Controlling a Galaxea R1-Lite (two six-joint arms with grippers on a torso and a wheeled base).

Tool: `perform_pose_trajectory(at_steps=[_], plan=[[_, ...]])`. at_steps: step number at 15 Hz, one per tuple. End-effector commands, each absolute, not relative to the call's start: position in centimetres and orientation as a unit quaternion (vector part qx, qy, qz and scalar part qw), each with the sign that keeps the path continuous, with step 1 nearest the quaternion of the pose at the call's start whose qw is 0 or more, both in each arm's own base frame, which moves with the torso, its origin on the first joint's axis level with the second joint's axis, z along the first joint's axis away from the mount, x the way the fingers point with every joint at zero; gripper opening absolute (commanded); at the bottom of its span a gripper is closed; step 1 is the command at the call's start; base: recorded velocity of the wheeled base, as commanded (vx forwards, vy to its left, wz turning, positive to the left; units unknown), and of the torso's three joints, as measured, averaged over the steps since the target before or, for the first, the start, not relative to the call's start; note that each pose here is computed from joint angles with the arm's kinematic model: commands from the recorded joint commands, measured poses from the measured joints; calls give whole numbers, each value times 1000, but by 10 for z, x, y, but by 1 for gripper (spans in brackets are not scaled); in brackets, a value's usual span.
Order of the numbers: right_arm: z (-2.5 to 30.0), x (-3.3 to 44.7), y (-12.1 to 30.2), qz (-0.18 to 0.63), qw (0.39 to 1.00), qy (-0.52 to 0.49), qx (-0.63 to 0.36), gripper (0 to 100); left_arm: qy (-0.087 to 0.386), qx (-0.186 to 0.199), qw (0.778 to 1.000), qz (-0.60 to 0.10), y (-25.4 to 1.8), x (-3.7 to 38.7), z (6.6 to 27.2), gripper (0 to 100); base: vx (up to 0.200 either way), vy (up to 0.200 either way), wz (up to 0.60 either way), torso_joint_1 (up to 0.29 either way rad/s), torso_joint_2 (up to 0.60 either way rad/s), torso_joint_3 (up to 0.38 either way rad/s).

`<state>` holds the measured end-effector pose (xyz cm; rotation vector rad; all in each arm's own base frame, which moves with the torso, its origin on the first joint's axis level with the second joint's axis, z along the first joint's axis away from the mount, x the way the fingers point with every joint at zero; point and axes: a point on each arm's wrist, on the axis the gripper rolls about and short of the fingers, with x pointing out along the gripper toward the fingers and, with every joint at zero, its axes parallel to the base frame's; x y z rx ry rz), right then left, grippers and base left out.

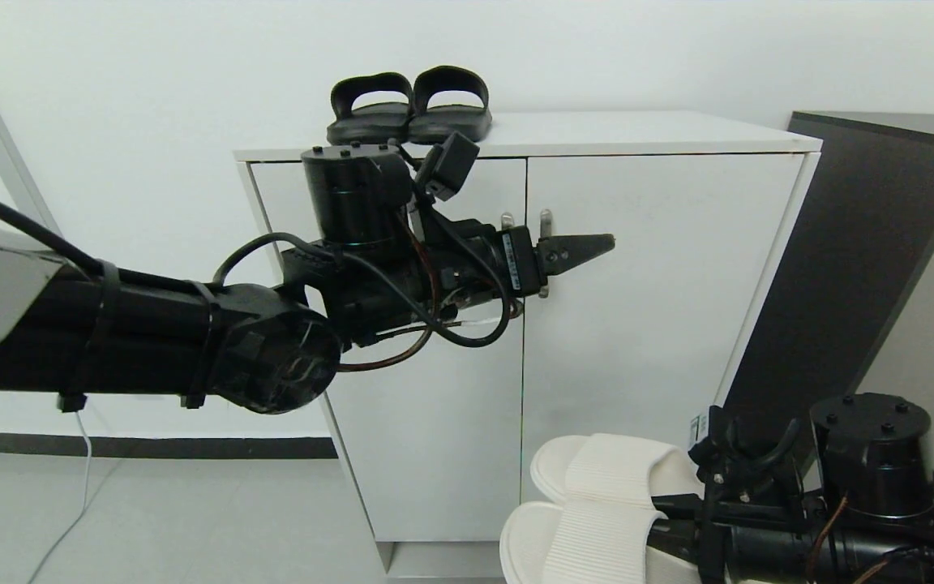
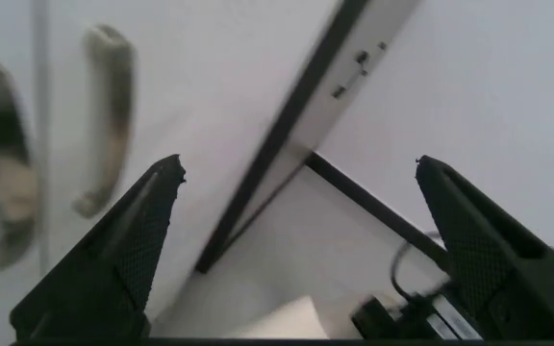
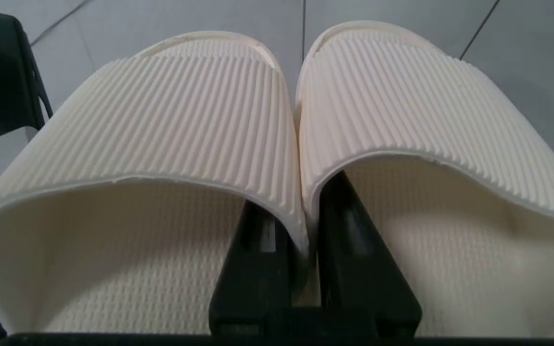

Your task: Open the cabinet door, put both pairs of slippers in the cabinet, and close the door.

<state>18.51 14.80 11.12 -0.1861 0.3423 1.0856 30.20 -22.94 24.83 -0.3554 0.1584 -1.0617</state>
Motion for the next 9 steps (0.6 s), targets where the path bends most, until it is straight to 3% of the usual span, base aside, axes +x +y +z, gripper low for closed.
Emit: perform_pose_trajectory(at_steps=[1, 3, 9], plan=[[111, 185, 148, 513, 838, 163, -88, 0, 71, -169, 848, -496, -231, 306, 249, 100, 0, 0, 0, 0, 0, 0], [110, 185, 148, 513, 838, 164, -88, 0, 62, -172, 860, -476, -231, 308, 252, 100, 0, 0, 0, 0, 0, 0], [110, 184, 148, 514, 837, 165, -89, 0, 70, -169, 895, -406, -242, 332, 235, 100, 0, 0, 0, 0, 0, 0]])
